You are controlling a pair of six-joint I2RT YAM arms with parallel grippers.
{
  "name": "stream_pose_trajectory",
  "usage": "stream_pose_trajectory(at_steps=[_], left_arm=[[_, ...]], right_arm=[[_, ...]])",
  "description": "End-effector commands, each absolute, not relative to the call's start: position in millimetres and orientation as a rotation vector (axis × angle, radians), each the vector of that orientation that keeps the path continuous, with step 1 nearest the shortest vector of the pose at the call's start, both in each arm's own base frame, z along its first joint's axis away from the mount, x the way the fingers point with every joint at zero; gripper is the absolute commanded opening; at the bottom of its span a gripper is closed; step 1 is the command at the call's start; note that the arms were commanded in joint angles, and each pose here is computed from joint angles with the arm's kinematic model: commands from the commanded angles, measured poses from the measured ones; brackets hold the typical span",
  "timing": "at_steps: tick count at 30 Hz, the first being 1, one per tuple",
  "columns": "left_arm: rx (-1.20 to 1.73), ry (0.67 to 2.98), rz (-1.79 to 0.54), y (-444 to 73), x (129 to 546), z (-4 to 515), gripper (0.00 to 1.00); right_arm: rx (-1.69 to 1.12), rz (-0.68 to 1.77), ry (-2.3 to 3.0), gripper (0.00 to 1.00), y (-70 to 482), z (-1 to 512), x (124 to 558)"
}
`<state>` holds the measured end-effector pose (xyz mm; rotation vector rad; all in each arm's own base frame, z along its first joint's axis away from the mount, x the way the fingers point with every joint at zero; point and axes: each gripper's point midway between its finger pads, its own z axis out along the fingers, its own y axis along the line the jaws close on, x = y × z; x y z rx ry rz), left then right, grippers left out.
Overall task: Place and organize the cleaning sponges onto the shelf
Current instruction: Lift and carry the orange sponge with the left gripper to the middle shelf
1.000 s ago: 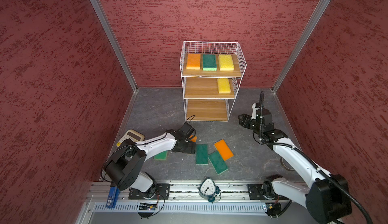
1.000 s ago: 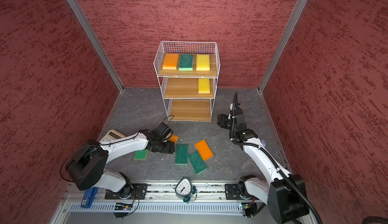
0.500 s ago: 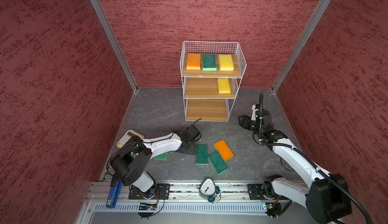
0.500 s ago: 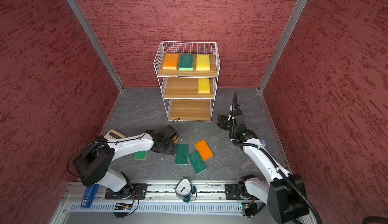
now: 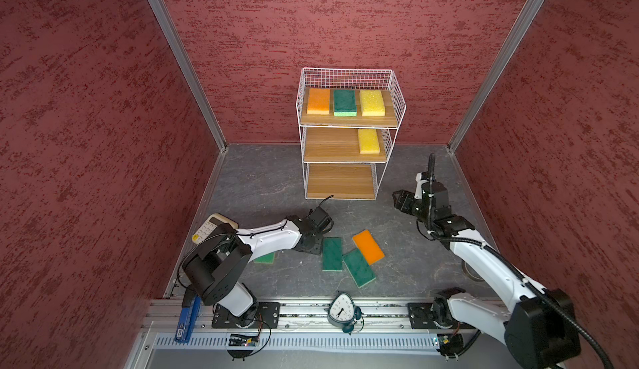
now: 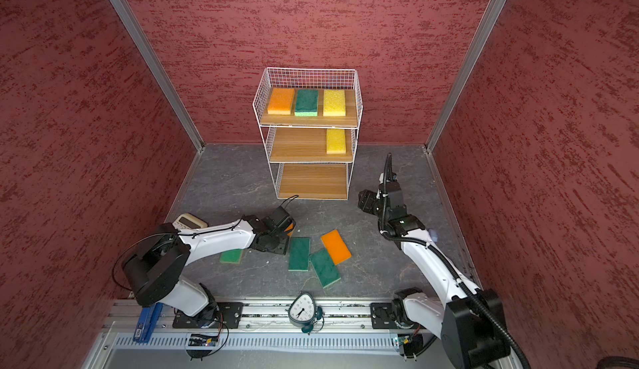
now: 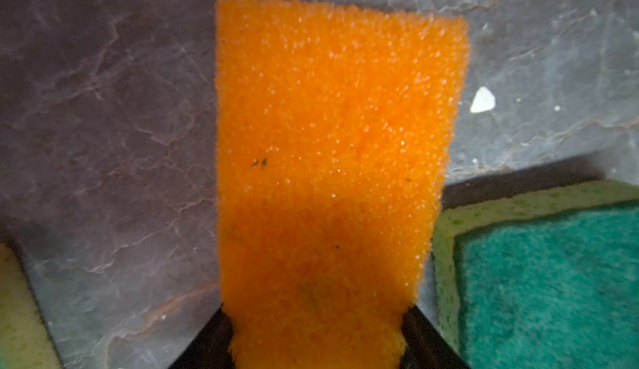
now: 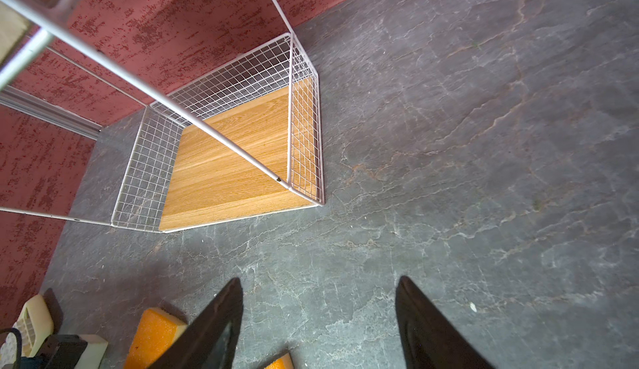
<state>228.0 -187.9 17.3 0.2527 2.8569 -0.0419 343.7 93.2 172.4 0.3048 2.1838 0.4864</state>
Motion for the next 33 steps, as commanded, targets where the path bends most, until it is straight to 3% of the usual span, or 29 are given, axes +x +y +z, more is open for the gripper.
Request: stream_pose_trajectory(at_steps=[1, 14, 26, 33], left_arm=[[0.139, 2.84, 0.001, -176.6, 229.5, 28.3, 0.6], [0.005, 2.511, -0.223, -201.1, 271.1, 184.1, 0.59], [0.048, 2.212, -0.386, -250.6, 328.7, 269.3, 0.59], [0.085, 2.075, -0.37, -275.1, 362.3, 303.3, 0.59]], right_arm=[[0.319, 0.474, 2.157, 0.71, 88.4, 179.3, 344.5], [0.298, 0.487, 2.104, 0.71, 89.6, 201.6, 348.2], [0.289, 0.542, 2.065, 0.71, 94.4, 214.5, 345.2], [0.289, 0.566, 2.053, 0.71, 96.1, 216.8, 342.6]])
